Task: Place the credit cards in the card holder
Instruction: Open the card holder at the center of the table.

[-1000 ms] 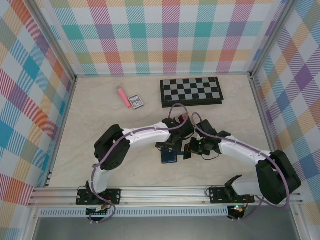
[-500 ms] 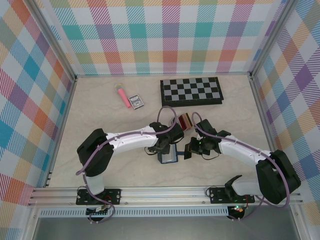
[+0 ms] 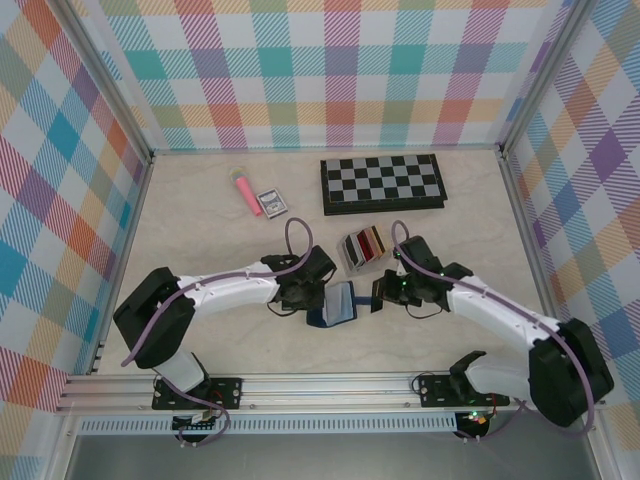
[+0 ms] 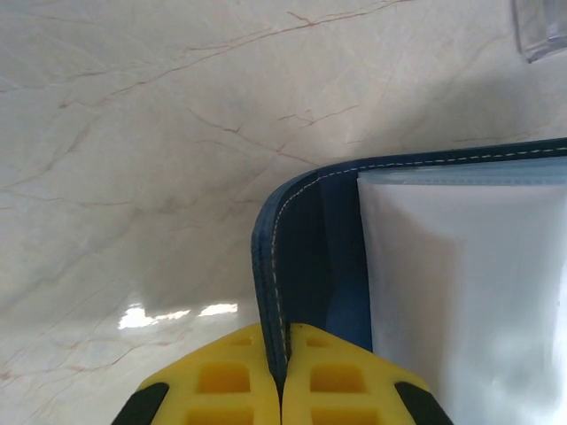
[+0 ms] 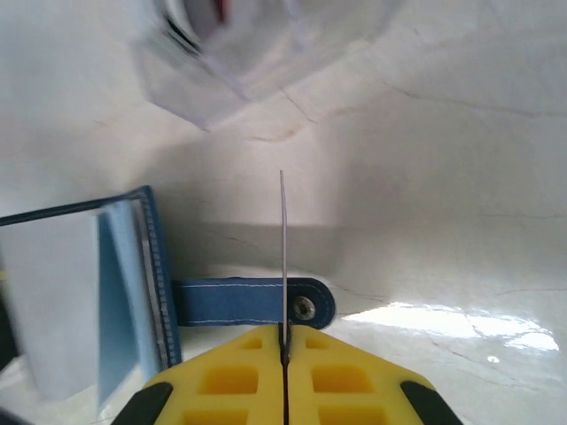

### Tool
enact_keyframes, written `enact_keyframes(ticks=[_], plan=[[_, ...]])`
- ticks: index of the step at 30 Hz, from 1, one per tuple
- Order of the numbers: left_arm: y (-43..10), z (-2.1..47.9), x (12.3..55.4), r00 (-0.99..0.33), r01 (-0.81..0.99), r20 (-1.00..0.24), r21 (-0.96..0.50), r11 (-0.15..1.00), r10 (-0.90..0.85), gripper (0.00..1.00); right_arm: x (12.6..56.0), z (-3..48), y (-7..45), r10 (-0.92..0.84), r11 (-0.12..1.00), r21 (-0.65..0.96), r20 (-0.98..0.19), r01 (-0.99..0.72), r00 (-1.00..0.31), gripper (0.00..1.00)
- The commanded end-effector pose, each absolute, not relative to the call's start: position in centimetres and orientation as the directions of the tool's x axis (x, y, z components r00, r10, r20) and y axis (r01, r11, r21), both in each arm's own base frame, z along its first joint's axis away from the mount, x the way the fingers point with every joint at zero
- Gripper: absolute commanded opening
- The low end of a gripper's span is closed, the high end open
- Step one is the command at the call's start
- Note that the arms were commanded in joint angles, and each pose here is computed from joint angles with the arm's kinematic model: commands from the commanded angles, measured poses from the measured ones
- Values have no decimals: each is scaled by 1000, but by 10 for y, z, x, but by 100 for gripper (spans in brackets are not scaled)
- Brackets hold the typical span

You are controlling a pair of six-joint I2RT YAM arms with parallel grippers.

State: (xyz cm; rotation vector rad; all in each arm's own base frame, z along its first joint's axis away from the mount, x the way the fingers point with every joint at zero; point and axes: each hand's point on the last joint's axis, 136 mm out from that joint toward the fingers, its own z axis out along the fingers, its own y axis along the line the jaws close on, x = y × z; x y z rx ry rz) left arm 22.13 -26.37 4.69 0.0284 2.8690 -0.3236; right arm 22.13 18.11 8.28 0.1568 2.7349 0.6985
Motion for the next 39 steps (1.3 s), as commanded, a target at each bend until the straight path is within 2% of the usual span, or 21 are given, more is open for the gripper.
enact_keyframes(ticks=[1,8,15,39], plan=[[-285,56,226,-964,64,-263,-339,939,-30,0,229,113,191,167,835,548,-343,-52,-924,8],[-290,58,229,-963,52,-265,-357,933,-48,0,235,124,185,210,840,542,-384,-36,-899,8],[-295,59,231,-965,45,-257,-378,925,-58,0,235,139,194,199,806,585,-409,-89,-891,8],[-292,51,227,-971,37,-235,-358,933,-52,0,234,86,207,118,831,547,-342,-96,-932,8]])
